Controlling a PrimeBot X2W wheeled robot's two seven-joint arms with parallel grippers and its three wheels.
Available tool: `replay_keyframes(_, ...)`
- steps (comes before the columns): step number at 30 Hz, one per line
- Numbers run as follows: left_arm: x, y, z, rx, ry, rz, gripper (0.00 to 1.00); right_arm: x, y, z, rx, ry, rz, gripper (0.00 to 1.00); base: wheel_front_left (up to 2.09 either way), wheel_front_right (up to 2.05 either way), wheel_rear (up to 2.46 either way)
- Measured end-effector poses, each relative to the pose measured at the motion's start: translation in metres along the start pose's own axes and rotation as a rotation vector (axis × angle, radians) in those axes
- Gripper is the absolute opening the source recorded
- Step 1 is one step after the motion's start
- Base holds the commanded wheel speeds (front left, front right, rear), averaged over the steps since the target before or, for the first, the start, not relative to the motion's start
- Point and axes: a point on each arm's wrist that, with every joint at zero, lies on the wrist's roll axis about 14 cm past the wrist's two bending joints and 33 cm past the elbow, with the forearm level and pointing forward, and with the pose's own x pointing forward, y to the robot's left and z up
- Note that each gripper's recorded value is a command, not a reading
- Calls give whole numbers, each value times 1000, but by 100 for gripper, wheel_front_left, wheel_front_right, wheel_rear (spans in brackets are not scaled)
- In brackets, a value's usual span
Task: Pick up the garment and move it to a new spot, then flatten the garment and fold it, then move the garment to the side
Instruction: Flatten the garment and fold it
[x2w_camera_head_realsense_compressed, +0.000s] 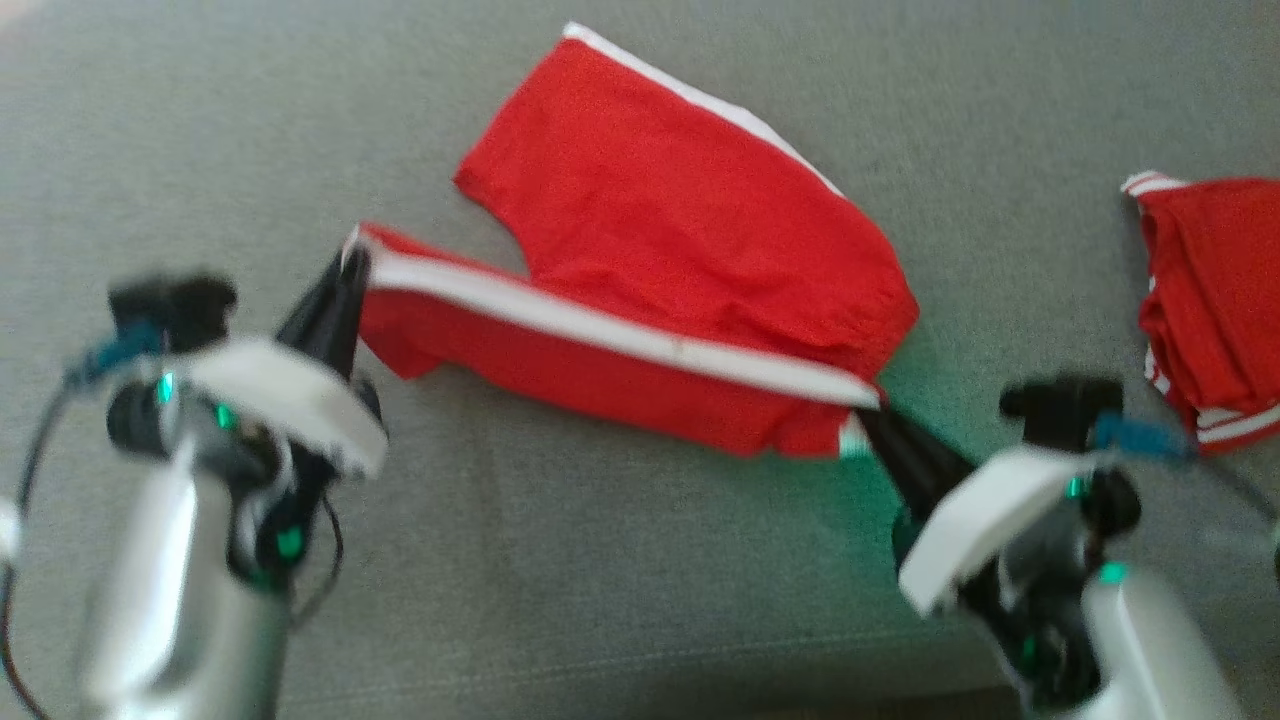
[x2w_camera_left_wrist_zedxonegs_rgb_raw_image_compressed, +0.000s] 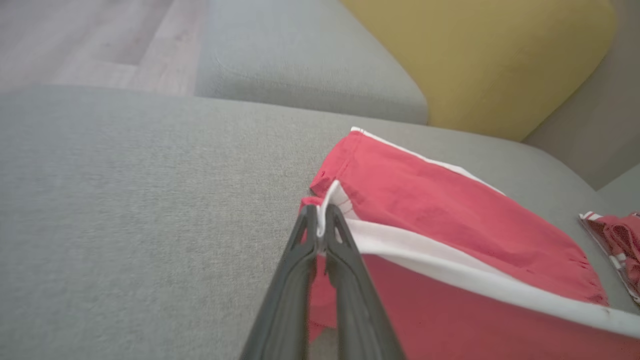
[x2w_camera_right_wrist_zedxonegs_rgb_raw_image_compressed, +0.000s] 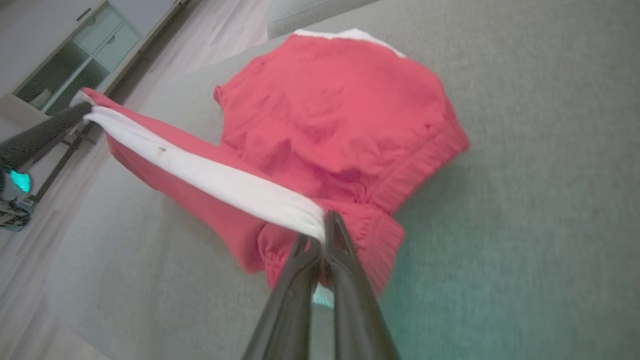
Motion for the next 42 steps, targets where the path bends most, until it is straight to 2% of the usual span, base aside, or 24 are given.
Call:
replay_keyframes(5,58,-7,-7,12,158,-64,0,25,-16,35,19,-27,-3,0,0,0,0)
replay_keyframes(11,127,-15,13,44,196,-109,0,49,-33,74,51,-80,3,0,0,0,0)
replay_keyframes(21,192,-39,-23,107,284,-160,0,67,-69,60,134,-36,-58,0,0,0,0)
replay_keyframes(22,196,-41,-27,106,294,-161,0,68,-70,58,142,-35,-58,16,0,0,0)
replay_keyframes(23,200,-43,-31,104,297,-163,0,69,-70,57,146,-42,-58,48,0,0,0)
replay_keyframes(24,203,-44,-34,104,299,-166,31,70,-70,57,152,-52,-55,100,0,0,0)
replay_keyframes(25,207,-46,-36,108,296,-171,45,71,-70,57,156,-64,-54,100,0,0,0)
replay_keyframes(28,214,-48,-41,107,285,-173,45,73,-70,63,133,-140,-55,100,0,0,0)
replay_keyframes(29,214,-49,-40,111,275,-176,100,72,-70,67,102,-174,-57,100,0,0,0)
replay_keyframes(36,210,-45,-3,171,9,-172,100,49,-75,110,-155,-477,-101,100,0,0,0)
replay_keyframes(42,182,-32,33,168,-187,-88,100,25,-82,110,-249,-564,-171,100,0,0,0)
